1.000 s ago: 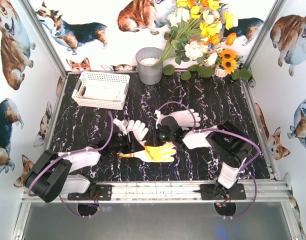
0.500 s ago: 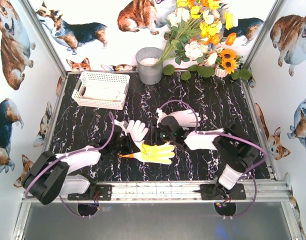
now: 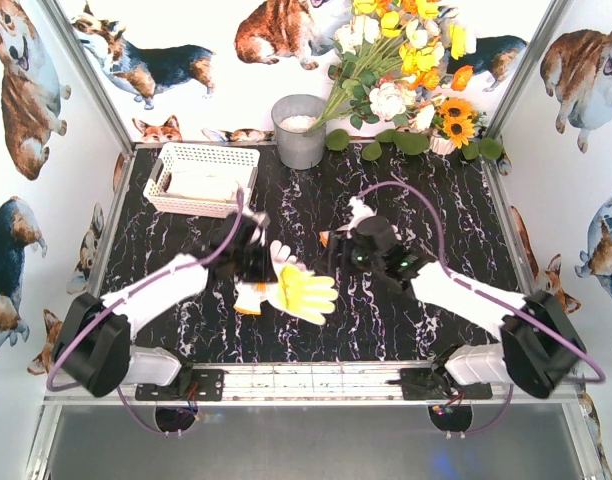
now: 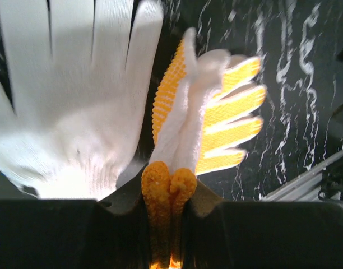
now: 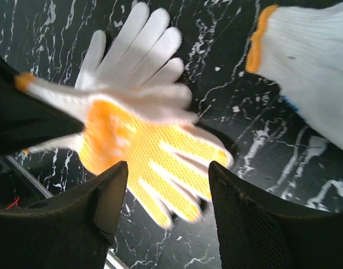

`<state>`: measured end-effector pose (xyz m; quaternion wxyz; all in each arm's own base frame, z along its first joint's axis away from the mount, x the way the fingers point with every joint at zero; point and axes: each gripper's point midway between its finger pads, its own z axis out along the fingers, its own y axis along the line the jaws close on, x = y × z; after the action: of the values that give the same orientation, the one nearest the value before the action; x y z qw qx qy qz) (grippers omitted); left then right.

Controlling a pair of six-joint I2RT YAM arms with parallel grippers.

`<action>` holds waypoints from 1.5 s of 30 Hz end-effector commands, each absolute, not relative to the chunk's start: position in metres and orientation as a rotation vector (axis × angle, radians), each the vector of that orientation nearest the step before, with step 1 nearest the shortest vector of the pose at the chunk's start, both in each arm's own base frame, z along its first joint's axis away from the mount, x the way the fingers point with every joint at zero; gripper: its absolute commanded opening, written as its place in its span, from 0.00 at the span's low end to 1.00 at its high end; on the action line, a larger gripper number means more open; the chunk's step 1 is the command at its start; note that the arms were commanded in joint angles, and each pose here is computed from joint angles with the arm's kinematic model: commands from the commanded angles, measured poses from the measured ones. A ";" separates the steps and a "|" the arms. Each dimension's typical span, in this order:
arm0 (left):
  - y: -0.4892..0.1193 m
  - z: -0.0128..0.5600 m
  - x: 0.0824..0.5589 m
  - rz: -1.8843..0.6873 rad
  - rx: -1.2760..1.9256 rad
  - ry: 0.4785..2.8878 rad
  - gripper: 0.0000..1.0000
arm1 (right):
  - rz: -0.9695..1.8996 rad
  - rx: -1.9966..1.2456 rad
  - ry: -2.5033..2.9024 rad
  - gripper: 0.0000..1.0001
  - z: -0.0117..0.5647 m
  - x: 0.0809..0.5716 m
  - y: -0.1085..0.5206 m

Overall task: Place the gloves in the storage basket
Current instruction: Pick up the glove from the center of the board, then place the glove in the bin.

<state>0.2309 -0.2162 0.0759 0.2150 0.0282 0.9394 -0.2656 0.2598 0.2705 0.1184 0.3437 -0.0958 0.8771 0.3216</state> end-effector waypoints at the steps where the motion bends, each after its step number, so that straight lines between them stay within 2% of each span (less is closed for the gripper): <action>1: -0.196 0.111 0.254 -0.461 0.313 2.608 0.00 | 0.768 -0.234 2.225 0.62 0.137 0.261 0.245; 9: -0.209 0.161 0.292 -0.389 0.477 2.570 0.00 | 0.784 -0.142 2.181 0.63 0.164 0.270 0.218; 10: -0.207 0.162 0.297 -0.357 0.485 2.578 0.00 | 0.786 -0.142 2.186 0.66 0.165 0.270 0.218; 24: -0.167 0.200 0.376 -0.111 0.485 2.521 0.00 | 0.920 -0.120 2.249 0.71 0.148 0.262 0.236; 32: -0.161 0.221 0.414 -0.180 0.433 2.457 0.00 | 0.970 -0.093 2.224 0.72 0.155 0.275 0.248; 45: -0.139 0.212 0.486 -0.249 0.407 2.446 0.00 | 1.021 -0.073 2.271 0.72 0.141 0.280 0.261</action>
<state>0.4704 -0.1422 0.1891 0.2889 0.1471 0.9427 -0.0789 0.2641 0.2471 0.1159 0.2871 -0.0199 0.8878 0.3592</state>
